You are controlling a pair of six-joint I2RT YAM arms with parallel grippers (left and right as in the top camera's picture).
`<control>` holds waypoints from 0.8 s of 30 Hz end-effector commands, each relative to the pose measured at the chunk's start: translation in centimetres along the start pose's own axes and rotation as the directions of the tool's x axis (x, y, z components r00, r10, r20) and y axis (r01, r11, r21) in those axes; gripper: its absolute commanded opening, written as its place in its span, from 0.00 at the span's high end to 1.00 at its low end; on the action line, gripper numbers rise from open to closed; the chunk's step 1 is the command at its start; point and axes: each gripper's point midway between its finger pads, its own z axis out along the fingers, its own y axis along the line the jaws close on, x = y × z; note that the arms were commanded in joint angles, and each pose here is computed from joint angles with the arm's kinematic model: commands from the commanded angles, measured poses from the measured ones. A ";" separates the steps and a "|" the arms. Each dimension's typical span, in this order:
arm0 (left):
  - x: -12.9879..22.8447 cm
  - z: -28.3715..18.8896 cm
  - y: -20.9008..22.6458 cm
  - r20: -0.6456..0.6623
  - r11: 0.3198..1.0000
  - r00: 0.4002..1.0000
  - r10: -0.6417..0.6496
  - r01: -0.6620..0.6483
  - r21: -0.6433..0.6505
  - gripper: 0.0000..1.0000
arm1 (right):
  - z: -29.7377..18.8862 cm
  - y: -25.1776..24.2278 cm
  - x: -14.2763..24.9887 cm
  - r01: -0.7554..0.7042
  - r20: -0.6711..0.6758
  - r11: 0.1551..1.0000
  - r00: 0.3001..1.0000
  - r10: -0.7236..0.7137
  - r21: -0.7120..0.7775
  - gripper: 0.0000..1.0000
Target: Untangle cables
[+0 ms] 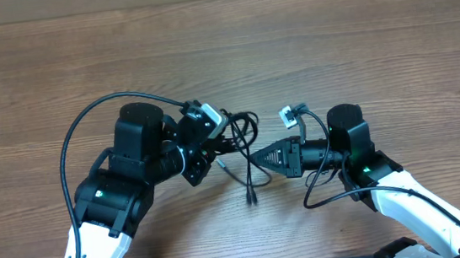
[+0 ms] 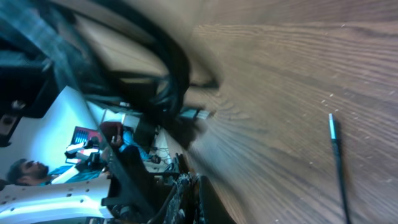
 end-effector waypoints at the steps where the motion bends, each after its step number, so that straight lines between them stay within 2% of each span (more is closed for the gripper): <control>1: -1.5 -0.9 0.9 0.036 0.997 0.999 -0.037 0.039 -0.067 0.96 | 0.7 1.1 0.8 -0.035 -0.043 0.999 0.999 0.034 -0.035 0.96; 4: -1.3 -0.5 1.0 0.026 0.996 0.998 -0.063 0.064 -0.057 0.96 | 1.1 1.5 1.3 -0.047 -0.063 0.998 0.997 0.044 -0.043 0.96; 10: -1.4 0.5 -0.3 0.024 0.995 0.996 -0.084 0.083 0.050 0.96 | 1.5 1.9 1.9 -0.040 -0.084 0.998 0.996 0.036 -0.053 0.96; 16: -1.2 0.9 -0.3 0.013 0.994 0.996 -0.091 0.090 0.060 0.96 | 1.4 1.9 1.8 -0.040 -0.080 0.998 0.996 0.036 -0.052 0.96; 24: -1.4 0.9 -0.4 0.022 0.994 0.996 -0.088 0.086 0.065 0.96 | -0.9 0.7 -1.0 -0.039 0.029 0.999 0.999 0.039 -0.019 0.92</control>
